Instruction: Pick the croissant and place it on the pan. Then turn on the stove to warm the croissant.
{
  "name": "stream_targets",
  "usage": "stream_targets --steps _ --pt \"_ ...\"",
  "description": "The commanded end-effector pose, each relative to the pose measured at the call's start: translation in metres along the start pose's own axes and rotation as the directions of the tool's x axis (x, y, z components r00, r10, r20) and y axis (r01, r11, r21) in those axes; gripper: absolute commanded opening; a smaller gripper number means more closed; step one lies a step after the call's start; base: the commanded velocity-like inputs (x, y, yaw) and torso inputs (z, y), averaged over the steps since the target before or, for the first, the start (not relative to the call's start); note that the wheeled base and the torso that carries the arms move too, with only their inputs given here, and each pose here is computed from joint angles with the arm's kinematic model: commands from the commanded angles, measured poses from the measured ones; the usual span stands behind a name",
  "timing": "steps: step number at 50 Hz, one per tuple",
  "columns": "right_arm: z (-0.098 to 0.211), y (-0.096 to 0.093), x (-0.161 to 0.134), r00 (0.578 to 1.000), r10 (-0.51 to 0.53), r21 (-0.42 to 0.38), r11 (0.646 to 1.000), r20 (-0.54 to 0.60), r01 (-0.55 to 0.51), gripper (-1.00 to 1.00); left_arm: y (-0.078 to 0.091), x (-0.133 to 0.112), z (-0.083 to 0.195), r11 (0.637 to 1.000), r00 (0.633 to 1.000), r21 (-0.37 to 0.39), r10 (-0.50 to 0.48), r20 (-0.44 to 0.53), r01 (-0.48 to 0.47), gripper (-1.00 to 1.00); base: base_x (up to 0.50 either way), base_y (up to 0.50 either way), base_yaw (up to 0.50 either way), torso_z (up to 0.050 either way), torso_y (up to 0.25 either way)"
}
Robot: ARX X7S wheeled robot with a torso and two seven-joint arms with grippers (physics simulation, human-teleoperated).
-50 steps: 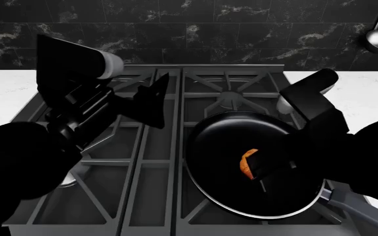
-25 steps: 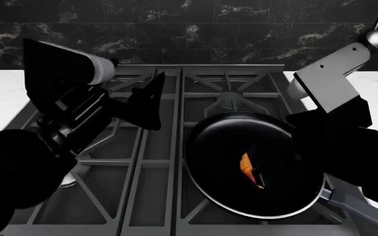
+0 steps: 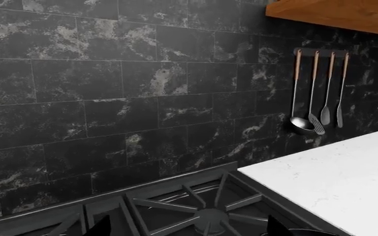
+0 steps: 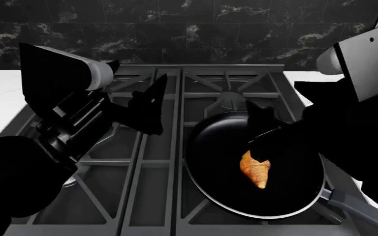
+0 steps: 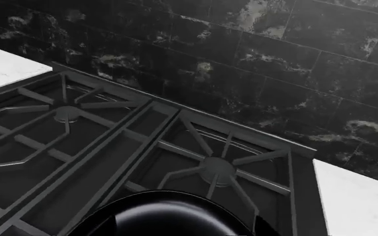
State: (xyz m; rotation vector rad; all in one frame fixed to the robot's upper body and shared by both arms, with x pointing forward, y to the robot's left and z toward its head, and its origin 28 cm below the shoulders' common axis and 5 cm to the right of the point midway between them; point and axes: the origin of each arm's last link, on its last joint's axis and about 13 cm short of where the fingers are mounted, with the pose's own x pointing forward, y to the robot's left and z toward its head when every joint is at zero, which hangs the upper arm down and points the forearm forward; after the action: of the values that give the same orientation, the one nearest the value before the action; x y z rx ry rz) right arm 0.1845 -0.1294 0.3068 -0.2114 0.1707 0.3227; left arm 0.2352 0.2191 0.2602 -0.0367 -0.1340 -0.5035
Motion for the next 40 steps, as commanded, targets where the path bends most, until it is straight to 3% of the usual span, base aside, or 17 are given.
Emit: stream_targets --steps 1,11,26,40 --pt "-0.0023 0.0053 0.0031 0.992 -0.063 0.017 0.998 0.109 0.061 1.00 -0.0019 -0.0019 -0.0009 1.000 1.000 -0.003 -0.007 0.001 0.007 1.00 0.00 0.00 0.00 0.000 0.000" --pt "0.0043 0.0059 0.0024 0.975 -0.089 0.059 0.995 0.202 0.079 1.00 0.0001 0.0004 -0.0068 1.000 1.000 -0.004 -0.006 -0.020 0.006 1.00 0.00 0.00 0.00 0.000 0.000" --pt "0.0050 0.0039 0.0064 0.970 -0.072 0.081 0.995 0.233 0.055 1.00 -0.0004 0.0025 -0.0090 1.000 0.999 -0.008 -0.014 -0.032 0.014 1.00 -0.01 0.00 0.00 0.000 0.000" --pt "0.0035 0.0037 0.0057 0.970 -0.072 0.085 0.995 0.231 0.053 1.00 -0.0008 0.0022 -0.0090 1.000 0.999 -0.009 -0.015 -0.031 0.015 1.00 -0.49 0.00 0.00 0.000 0.001"
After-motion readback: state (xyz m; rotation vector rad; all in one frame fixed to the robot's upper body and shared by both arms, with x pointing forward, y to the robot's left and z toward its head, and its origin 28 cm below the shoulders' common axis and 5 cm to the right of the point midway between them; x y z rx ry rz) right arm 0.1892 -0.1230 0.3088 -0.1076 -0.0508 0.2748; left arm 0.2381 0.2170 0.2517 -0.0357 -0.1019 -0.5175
